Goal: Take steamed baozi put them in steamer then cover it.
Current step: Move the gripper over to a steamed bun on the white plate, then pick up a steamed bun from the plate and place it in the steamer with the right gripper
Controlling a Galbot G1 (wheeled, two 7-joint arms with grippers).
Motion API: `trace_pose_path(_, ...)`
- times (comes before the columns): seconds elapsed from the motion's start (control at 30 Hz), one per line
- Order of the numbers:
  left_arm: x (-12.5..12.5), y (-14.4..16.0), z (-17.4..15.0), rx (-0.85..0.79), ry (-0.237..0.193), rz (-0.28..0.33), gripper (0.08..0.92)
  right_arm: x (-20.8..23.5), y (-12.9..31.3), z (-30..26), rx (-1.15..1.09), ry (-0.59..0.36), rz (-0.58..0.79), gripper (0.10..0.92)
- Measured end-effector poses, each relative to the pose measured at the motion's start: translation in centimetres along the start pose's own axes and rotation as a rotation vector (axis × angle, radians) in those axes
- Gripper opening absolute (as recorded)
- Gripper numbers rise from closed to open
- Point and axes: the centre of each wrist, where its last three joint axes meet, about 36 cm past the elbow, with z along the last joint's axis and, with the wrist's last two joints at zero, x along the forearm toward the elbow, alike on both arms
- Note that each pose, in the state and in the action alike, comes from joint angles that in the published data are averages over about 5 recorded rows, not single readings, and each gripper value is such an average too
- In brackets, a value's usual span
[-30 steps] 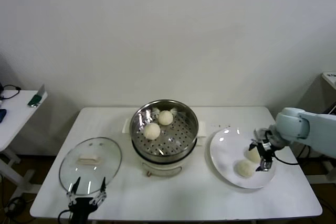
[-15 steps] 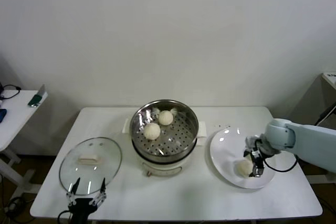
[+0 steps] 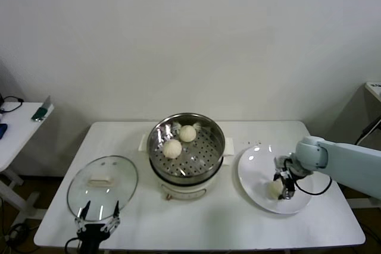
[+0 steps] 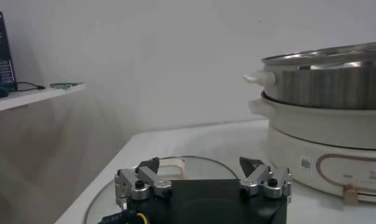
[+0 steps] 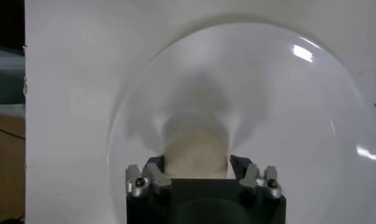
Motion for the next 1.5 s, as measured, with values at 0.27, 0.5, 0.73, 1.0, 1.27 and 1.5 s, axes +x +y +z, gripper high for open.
trace_pose_path(0.27,0.0,0.1,0.1,0.0,0.0,-0.002,0.823,2.1,-1.5,0.0,0.049,0.001,-0.004,0.63)
trace_pose_path(0.5,-0.2,0.2,-0.1,-0.004,-0.003,0.0,0.823,9.4,-6.1,-1.6,0.203,-0.015,0.056,0.636)
trace_pose_path(0.73,-0.3,0.2,-0.4,-0.008,-0.008,0.001,0.823,19.9,-10.1,-8.4,0.5,-0.071,0.174,0.636)
trace_pose_path(1.0,0.1,0.7,-0.5,-0.01,-0.008,-0.011,0.823,26.3,-8.9,-20.6,0.93,-0.106,0.214,0.636)
trace_pose_path(1.27,0.2,1.1,-0.5,-0.01,-0.008,-0.019,0.823,24.7,-5.4,-30.2,1.293,-0.087,0.156,0.636)
trace_pose_path(1.5,0.3,1.2,-0.6,-0.011,-0.012,-0.022,0.823,20.7,-4.0,-34.0,1.468,-0.058,0.097,0.636)
